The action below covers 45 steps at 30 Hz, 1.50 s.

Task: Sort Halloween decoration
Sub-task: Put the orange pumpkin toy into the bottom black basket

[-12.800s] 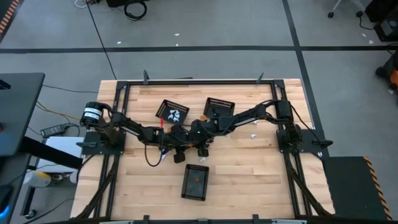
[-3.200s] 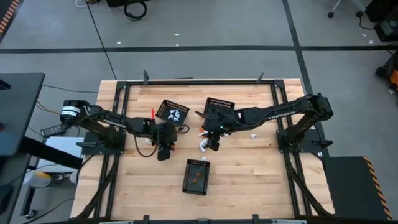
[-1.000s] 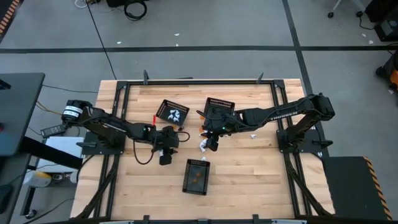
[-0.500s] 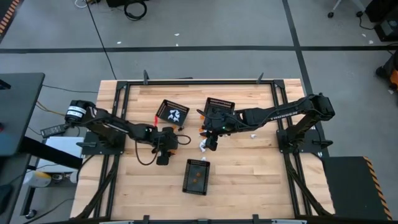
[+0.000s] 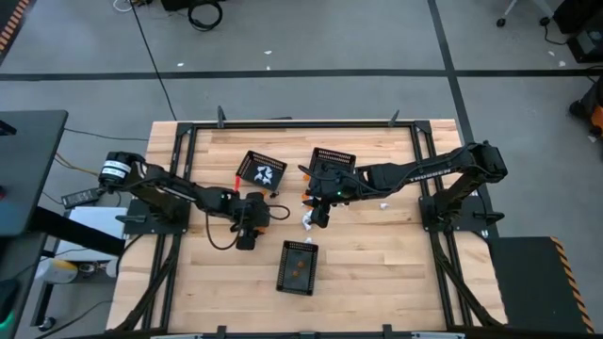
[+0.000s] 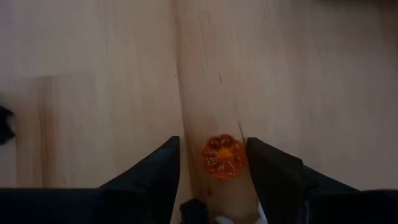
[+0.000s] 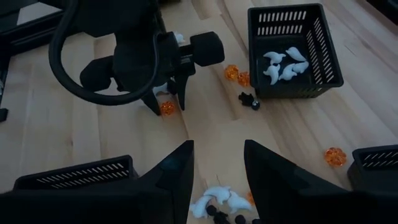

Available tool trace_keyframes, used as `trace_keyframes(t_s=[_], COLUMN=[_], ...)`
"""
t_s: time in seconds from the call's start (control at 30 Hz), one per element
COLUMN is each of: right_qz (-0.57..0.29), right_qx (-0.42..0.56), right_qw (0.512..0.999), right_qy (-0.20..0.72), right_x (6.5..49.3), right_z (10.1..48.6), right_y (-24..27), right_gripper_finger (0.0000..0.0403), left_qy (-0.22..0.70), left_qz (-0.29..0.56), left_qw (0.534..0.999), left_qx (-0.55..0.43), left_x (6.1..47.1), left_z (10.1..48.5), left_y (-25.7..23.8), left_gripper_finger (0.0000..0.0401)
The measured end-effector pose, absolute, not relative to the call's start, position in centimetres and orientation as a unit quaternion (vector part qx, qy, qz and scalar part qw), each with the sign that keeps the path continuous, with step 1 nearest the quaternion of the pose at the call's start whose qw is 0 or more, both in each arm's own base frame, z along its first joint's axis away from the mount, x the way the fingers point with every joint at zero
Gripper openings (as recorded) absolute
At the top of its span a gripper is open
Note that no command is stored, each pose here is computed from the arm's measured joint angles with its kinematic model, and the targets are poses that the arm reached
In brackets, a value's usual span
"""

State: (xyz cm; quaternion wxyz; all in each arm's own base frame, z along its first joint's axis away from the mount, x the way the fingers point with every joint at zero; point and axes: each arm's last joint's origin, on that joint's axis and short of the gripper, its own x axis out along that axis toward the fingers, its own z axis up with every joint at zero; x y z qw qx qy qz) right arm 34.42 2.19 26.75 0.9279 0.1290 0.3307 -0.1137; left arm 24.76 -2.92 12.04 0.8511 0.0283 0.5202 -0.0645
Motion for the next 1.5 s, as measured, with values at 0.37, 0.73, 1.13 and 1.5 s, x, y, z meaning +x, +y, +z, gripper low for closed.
trace_keyframes(t_s=[0.37,0.73,1.13,1.5], right_qz=[-0.113,-0.115,-0.116,-0.119], right_qx=[0.129,0.129,0.128,0.127], right_qw=[0.929,0.930,0.930,0.930], right_qy=[0.329,0.325,0.325,0.325], right_x=[34.4,34.5,34.5,34.5], right_z=[26.8,26.8,26.8,26.8], right_y=[2.2,2.2,2.1,1.8], right_gripper_finger=[0.0146,0.0146,0.0146,0.0146], left_qy=[0.525,0.526,0.508,0.494], left_qz=[-0.059,-0.058,-0.050,-0.051], left_qw=[0.849,0.848,0.860,0.866], left_qx=[0.002,0.000,-0.020,-0.057], left_x=[24.7,24.6,24.7,24.7], left_z=[12.0,11.9,12.4,13.1], left_y=[-3.0,-3.0,-3.0,-2.4], left_gripper_finger=[0.0194,0.0097,0.0094,0.0093])
